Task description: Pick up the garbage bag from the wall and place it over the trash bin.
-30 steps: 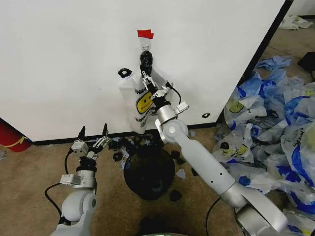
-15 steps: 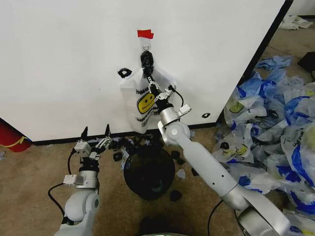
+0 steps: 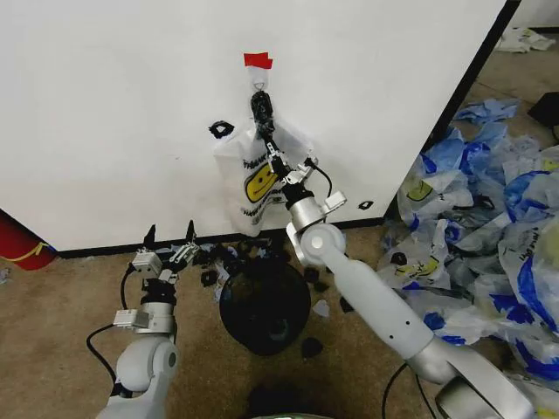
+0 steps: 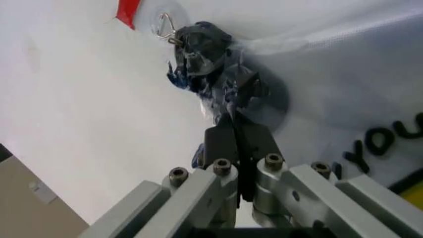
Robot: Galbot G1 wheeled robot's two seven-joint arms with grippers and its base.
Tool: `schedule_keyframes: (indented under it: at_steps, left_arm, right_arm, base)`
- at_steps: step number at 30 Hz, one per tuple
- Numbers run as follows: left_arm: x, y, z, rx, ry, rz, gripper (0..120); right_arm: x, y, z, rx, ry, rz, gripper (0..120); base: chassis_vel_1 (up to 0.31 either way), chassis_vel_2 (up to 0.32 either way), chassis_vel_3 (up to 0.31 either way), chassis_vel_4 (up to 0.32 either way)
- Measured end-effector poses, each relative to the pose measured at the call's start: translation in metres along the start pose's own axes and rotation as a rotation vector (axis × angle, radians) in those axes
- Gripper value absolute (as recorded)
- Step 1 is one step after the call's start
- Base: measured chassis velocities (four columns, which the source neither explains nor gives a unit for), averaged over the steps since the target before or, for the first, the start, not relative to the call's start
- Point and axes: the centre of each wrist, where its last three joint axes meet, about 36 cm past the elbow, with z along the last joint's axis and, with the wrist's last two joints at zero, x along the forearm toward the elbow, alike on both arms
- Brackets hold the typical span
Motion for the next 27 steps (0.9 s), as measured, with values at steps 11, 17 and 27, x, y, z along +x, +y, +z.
schedule_keyframes:
  at_steps: [11,17,27]
  left_arm:
    - [0.0,0.001,0.001,-0.002,0.004,0.002,100]
    - [-0.001,0.003,0.001,-0.005,0.005,0.002,100]
    - [-0.001,0.004,0.002,-0.006,0.005,0.004,100]
  right_arm:
    - [0.031,0.016,0.003,0.026,0.041,0.03,0]
    - [0.046,0.026,0.002,0.045,0.058,0.048,0]
    - [0.074,0.049,-0.007,0.077,0.09,0.041,0]
  base:
    - [0.0,0.0,0.0,0.0]
    - [0.0,0.0,0.0,0.0]
    - [0.0,0.0,0.0,0.0]
